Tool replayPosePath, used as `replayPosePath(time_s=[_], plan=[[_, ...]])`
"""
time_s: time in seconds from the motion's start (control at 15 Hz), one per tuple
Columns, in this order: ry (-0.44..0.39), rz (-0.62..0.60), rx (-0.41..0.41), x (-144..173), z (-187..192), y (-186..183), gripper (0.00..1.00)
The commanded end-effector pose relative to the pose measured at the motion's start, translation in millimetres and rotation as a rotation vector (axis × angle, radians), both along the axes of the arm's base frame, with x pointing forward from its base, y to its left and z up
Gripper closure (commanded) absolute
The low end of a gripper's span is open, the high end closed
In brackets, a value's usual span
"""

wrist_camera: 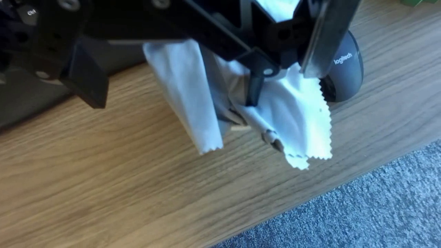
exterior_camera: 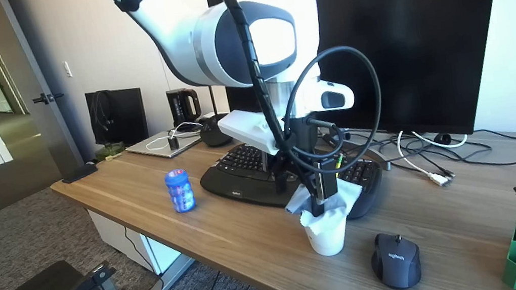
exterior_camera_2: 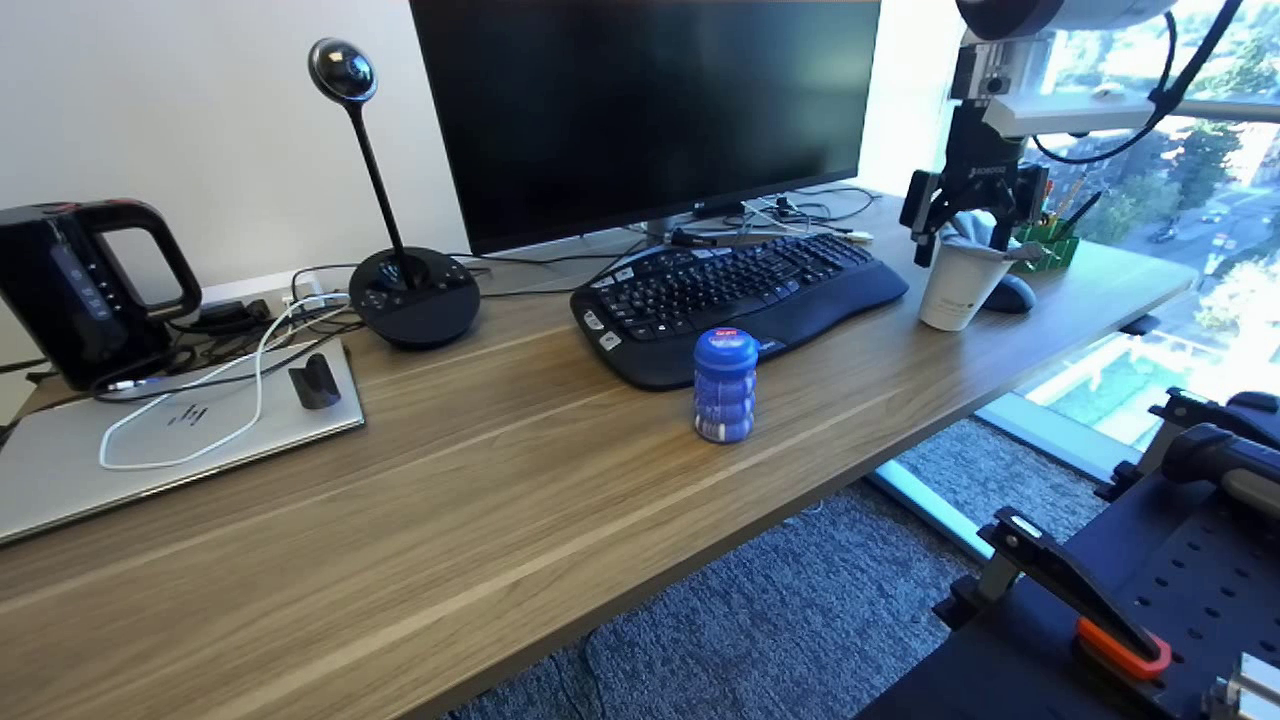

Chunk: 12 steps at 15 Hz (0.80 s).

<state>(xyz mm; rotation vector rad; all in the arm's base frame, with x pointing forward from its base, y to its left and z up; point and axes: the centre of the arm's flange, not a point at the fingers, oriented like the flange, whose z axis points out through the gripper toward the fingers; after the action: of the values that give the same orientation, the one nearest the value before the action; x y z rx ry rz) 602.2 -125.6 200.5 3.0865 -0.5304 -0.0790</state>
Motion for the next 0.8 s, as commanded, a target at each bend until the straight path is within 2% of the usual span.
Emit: replayPosePath(time_s=[0.0,0.33,0.73], plan=[[0.025,0.003,-0.008,5,-4,-5,0.00],[0.006,0.010,-0.006,8,4,-3,0.00],[-0.060,0.064,-0.003,12,38,11,0.00]])
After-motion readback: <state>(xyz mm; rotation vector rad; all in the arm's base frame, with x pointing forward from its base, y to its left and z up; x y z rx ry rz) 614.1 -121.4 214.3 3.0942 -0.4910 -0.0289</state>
